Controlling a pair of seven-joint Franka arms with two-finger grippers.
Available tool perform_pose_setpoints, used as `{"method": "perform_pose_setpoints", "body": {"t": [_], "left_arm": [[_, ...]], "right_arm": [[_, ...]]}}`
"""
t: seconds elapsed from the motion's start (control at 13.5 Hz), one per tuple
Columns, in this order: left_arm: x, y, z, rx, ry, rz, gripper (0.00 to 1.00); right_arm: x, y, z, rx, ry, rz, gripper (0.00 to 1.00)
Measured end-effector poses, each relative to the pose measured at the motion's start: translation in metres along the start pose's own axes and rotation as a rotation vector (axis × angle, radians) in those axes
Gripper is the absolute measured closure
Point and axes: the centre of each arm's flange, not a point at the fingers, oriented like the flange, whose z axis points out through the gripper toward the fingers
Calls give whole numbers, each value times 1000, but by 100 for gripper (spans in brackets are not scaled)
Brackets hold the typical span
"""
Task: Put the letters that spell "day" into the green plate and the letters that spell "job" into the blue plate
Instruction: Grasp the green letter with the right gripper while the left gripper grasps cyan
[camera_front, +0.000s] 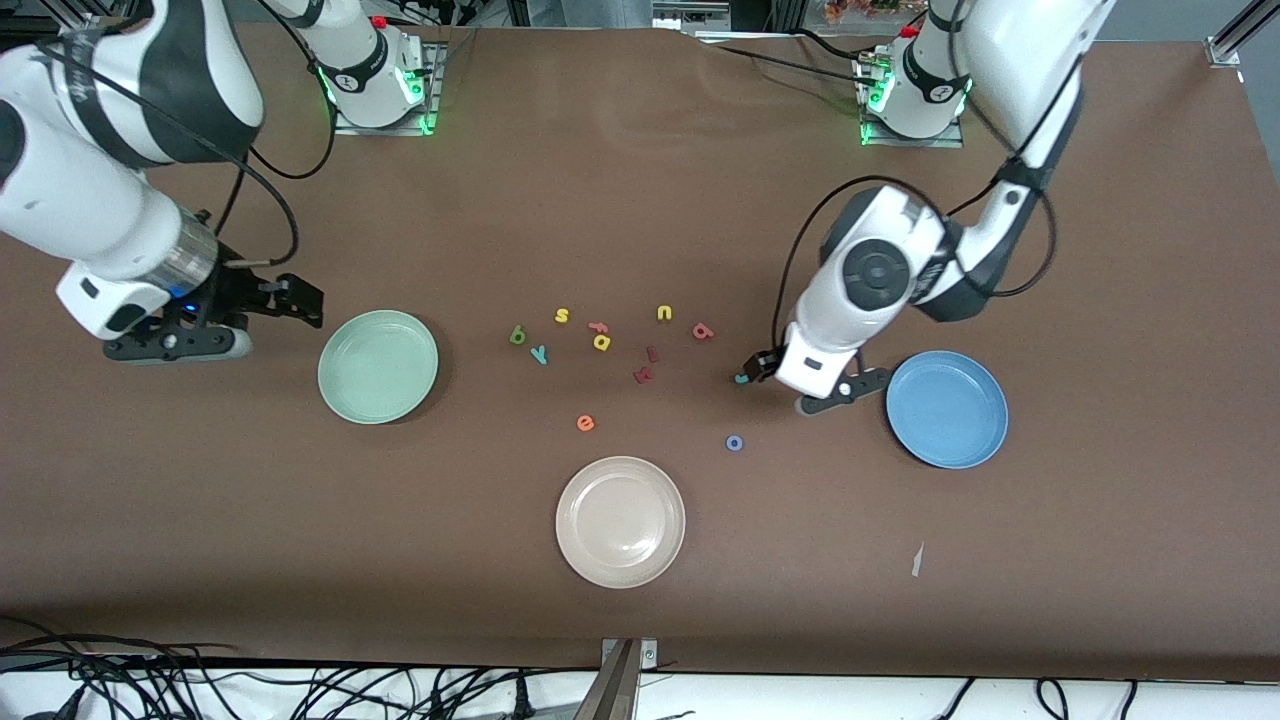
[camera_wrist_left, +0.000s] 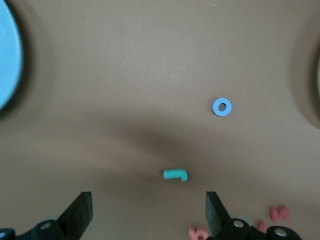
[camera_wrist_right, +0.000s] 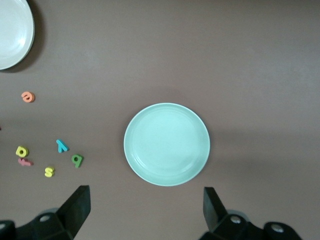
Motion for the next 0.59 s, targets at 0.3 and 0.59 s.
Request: {"method": "perform_pose_setpoints", "body": {"t": [0.3,0.59], "left_arm": [[-24,22,51,7,-2,-46,0],[-19,22,79,9,16,-25,0]], "right_arm": [[14,-43,42,-14,14,18,0],[1,-89,124,7,50,35,0]]}}
